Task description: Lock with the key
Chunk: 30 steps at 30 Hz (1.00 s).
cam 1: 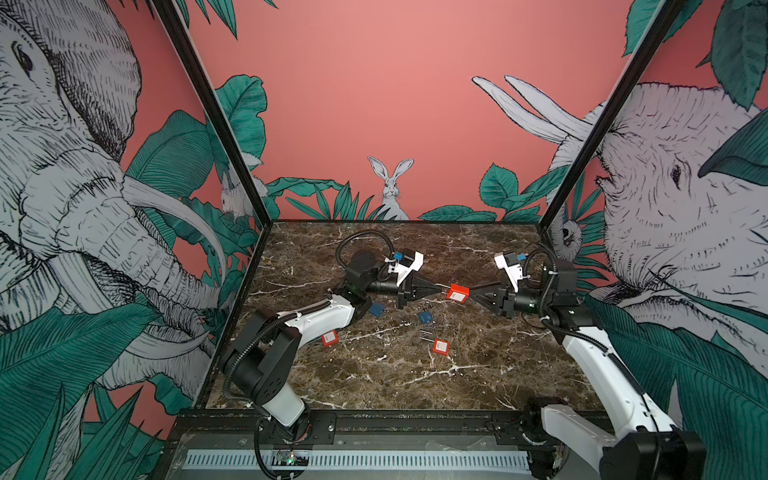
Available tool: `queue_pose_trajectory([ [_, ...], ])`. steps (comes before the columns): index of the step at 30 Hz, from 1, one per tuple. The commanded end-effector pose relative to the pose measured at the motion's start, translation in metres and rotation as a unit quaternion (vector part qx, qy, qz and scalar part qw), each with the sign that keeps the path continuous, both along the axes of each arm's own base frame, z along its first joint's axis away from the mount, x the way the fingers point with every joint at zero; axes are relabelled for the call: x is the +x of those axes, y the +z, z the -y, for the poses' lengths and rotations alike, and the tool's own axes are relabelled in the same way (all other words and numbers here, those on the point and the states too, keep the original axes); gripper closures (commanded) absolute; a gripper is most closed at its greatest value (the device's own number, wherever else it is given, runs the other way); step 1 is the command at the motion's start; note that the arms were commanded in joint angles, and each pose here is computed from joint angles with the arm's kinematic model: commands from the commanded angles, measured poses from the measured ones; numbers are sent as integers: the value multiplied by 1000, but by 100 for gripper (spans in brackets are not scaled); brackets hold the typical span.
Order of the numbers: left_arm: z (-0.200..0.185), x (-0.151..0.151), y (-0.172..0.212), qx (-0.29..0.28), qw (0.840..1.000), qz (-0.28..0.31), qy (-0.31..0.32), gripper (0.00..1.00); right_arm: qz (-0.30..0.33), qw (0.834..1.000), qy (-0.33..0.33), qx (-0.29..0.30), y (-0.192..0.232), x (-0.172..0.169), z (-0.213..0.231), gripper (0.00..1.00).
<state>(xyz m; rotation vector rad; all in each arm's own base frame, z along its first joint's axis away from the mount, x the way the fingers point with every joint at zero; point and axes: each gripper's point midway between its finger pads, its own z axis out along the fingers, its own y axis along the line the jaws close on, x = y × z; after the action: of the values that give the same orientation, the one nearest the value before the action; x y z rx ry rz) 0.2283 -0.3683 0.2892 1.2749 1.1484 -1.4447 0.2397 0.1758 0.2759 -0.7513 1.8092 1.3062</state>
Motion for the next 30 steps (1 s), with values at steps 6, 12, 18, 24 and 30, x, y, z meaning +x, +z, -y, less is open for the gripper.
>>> queue_pose_trajectory([
  [6,-3,-2,29,-30,999,34,1,100,72,996,28,-45,3,-15,-3,77],
  [12,-4,-6,29,-29,999,36,-9,100,78,992,7,-104,9,-17,5,53],
  [18,-8,-15,25,-12,999,45,-22,100,29,987,47,-148,7,-34,9,58],
  [24,-10,-21,22,3,998,49,-38,100,7,975,73,-210,-11,-44,12,59],
  [30,-9,-24,22,5,998,46,-51,100,1,967,100,-233,-18,-43,4,59],
])
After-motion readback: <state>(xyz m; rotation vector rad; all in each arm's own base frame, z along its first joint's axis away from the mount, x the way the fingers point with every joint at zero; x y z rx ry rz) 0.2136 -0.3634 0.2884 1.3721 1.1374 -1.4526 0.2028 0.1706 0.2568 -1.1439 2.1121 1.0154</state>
